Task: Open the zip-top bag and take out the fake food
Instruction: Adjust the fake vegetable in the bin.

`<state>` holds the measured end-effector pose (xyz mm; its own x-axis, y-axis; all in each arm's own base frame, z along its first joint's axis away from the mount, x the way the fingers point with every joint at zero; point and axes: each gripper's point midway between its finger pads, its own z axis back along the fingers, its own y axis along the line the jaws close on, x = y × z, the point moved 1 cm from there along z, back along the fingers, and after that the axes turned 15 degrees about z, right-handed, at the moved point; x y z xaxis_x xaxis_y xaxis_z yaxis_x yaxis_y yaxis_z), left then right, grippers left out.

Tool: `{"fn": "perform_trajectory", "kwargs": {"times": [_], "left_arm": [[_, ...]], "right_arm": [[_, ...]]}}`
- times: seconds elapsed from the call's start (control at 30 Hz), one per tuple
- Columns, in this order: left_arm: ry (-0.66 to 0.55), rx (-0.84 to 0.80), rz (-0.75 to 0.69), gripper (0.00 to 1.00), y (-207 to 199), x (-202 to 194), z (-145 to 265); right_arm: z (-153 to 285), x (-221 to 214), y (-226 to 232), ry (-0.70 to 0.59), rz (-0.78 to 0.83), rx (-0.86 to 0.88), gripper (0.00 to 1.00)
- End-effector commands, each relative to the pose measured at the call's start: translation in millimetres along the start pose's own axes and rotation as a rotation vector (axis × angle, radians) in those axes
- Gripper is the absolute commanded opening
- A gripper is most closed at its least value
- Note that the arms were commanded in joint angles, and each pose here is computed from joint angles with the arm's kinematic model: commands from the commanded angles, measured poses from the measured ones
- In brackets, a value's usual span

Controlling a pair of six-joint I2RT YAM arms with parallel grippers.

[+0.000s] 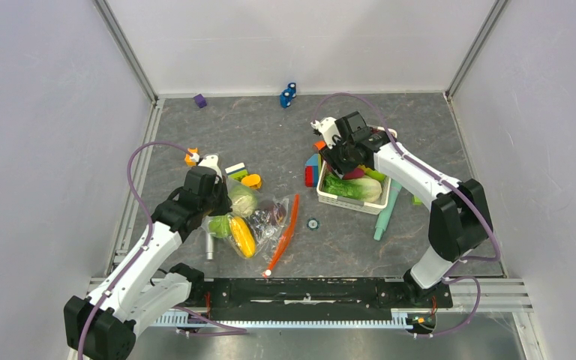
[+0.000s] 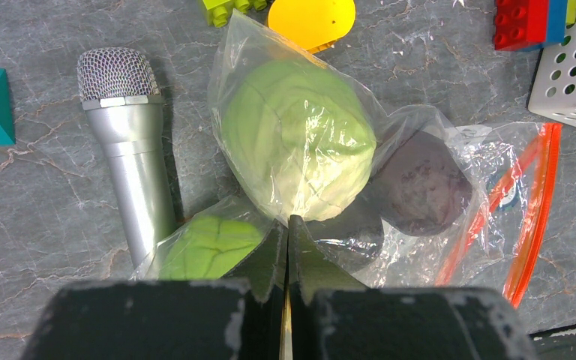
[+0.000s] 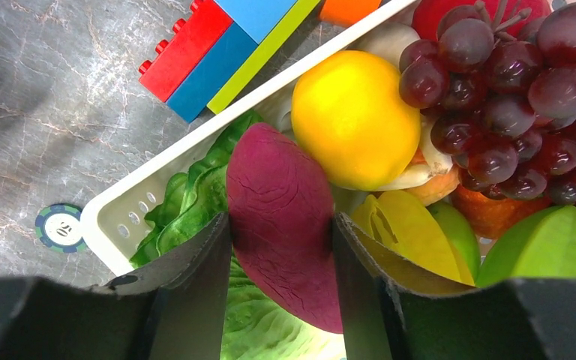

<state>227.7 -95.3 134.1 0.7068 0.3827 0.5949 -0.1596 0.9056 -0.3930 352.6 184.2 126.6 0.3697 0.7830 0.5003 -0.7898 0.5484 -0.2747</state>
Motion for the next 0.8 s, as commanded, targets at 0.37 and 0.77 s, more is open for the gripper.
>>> {"fn": "perform_trajectory", "kwargs": {"times": [0.37, 0.77], "left_arm": [[-0.033, -0.038, -0.029, 0.02, -8.9, 12.7, 3.4], [-0.034, -0.037, -0.029, 0.02, -8.7, 12.9, 3.5]], "right_arm": [[4.5, -5.3, 3.5, 0.041, -0.018, 0.017, 0.53], [51.2, 41.6, -23.5, -0.120, -0.043, -0.084, 0.76]]}}
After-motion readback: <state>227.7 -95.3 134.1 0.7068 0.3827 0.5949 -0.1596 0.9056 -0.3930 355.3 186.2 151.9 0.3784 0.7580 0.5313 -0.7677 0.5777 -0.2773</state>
